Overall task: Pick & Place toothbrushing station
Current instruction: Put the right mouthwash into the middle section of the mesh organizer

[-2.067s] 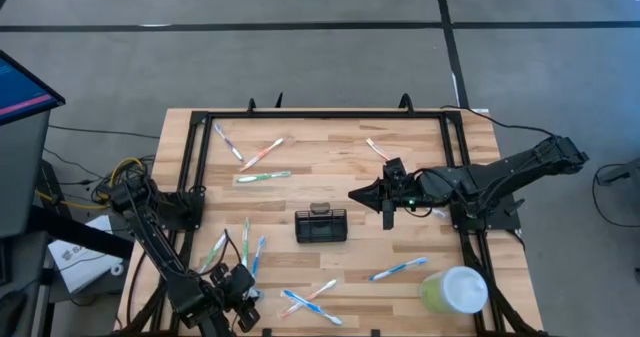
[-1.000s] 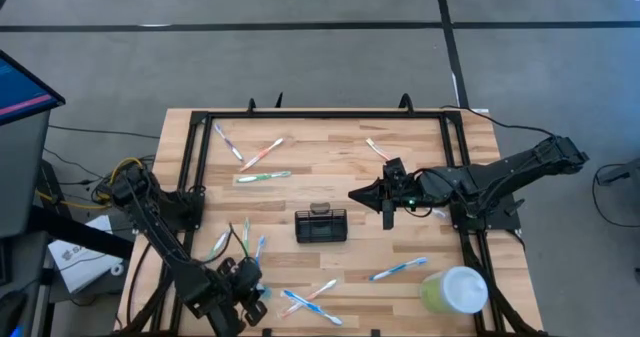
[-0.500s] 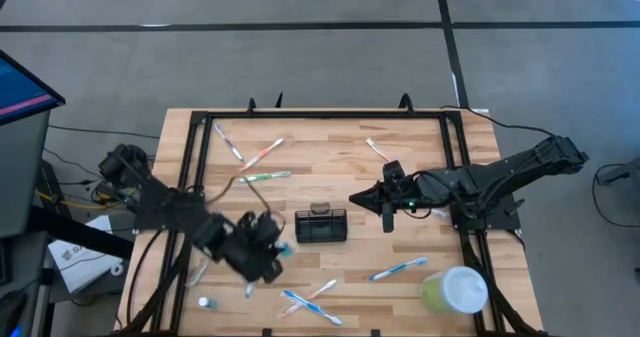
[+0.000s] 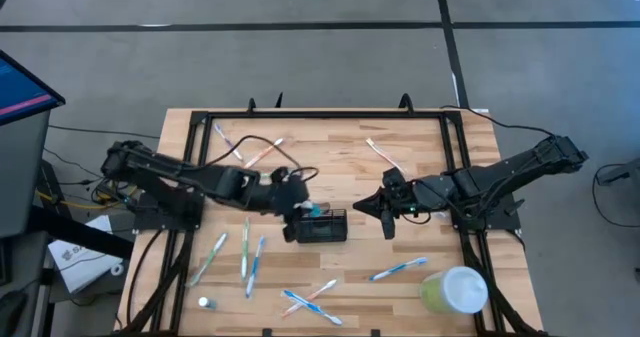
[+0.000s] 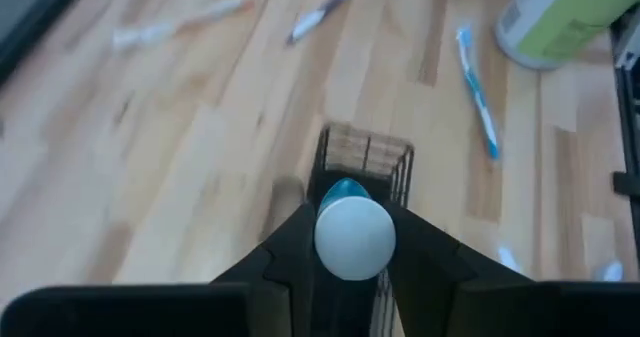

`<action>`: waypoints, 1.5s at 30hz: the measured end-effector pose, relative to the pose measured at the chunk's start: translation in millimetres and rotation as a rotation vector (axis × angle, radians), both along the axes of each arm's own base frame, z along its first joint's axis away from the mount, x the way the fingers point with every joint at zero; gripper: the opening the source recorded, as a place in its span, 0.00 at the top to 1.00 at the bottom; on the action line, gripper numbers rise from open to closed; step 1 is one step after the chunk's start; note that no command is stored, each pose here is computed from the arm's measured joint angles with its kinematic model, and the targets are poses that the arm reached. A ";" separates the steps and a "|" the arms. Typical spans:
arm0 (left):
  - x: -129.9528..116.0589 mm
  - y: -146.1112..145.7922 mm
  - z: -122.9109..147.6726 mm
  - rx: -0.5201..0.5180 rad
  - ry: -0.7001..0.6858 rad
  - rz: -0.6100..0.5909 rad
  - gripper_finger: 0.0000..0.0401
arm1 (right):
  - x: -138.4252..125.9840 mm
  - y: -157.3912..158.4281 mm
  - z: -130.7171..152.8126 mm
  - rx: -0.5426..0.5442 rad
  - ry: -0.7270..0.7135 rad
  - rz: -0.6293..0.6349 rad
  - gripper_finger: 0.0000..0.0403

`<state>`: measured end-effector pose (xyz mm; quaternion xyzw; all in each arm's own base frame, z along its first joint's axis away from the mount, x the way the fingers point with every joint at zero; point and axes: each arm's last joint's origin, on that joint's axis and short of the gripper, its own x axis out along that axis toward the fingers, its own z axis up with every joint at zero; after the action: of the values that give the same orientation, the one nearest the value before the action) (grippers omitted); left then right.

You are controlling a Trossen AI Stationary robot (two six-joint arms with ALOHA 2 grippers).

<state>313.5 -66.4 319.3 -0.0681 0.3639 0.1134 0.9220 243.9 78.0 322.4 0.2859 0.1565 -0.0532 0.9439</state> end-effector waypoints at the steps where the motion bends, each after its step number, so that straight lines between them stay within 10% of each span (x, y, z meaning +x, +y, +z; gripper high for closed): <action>1: 2.2 2.3 0.4 0.012 0.009 -0.026 0.77 | -1.3 -0.5 -0.8 0.002 0.014 -0.004 1.00; 17: 29.3 0.6 -28.3 0.161 0.117 -0.346 0.77 | -29.3 22.0 -7.9 -0.143 0.033 -0.346 1.00; 45: 54.5 -2.8 -73.9 0.086 0.208 -0.216 0.77 | -22.3 9.4 -5.5 -0.117 0.013 -0.407 1.00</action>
<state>368.0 -69.3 245.3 0.0233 0.4572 0.0353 0.8883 221.6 87.3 317.0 0.2559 0.0981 -0.2537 0.9277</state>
